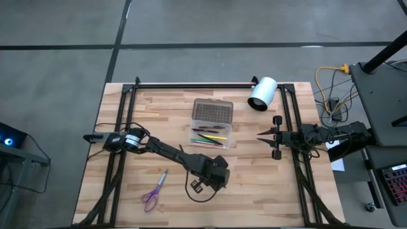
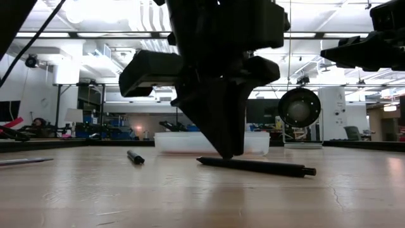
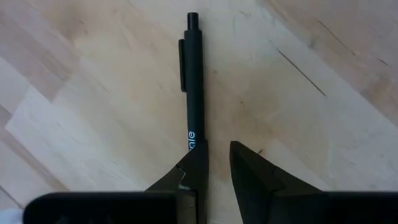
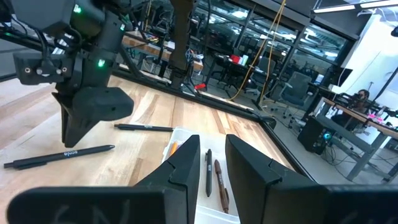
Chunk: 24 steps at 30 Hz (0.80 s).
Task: Pick & place school supplies into a supply box
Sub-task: Put the black pen into the black supply box
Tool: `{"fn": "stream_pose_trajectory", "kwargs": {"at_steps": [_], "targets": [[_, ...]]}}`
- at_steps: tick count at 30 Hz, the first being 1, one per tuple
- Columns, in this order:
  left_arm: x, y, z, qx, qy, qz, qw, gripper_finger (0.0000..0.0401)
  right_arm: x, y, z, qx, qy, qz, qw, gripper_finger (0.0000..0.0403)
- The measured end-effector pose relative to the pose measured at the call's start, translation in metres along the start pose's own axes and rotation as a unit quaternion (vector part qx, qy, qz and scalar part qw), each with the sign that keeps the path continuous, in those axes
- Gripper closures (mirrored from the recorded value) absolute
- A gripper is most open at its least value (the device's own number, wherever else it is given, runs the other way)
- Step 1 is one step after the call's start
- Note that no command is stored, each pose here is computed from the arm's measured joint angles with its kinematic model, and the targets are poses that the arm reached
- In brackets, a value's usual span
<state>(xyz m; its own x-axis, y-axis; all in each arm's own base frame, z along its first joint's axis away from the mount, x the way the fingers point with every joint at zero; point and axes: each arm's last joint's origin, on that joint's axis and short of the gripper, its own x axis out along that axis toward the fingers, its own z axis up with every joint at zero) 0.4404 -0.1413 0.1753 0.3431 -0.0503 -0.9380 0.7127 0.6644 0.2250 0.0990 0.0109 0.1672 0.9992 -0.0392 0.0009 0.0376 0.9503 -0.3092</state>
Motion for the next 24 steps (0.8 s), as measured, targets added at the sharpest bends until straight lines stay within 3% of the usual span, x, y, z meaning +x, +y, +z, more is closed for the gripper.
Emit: {"fn": "stream_pose_trajectory", "kwargs": {"at_steps": [24], "targets": [[0.013, 0.007, -0.006, -0.010, -0.024, 0.021, 0.999, 0.0351, 0.000, 0.000, 0.000, 0.000, 0.000, 0.000, 1.000, 0.0335]]}}
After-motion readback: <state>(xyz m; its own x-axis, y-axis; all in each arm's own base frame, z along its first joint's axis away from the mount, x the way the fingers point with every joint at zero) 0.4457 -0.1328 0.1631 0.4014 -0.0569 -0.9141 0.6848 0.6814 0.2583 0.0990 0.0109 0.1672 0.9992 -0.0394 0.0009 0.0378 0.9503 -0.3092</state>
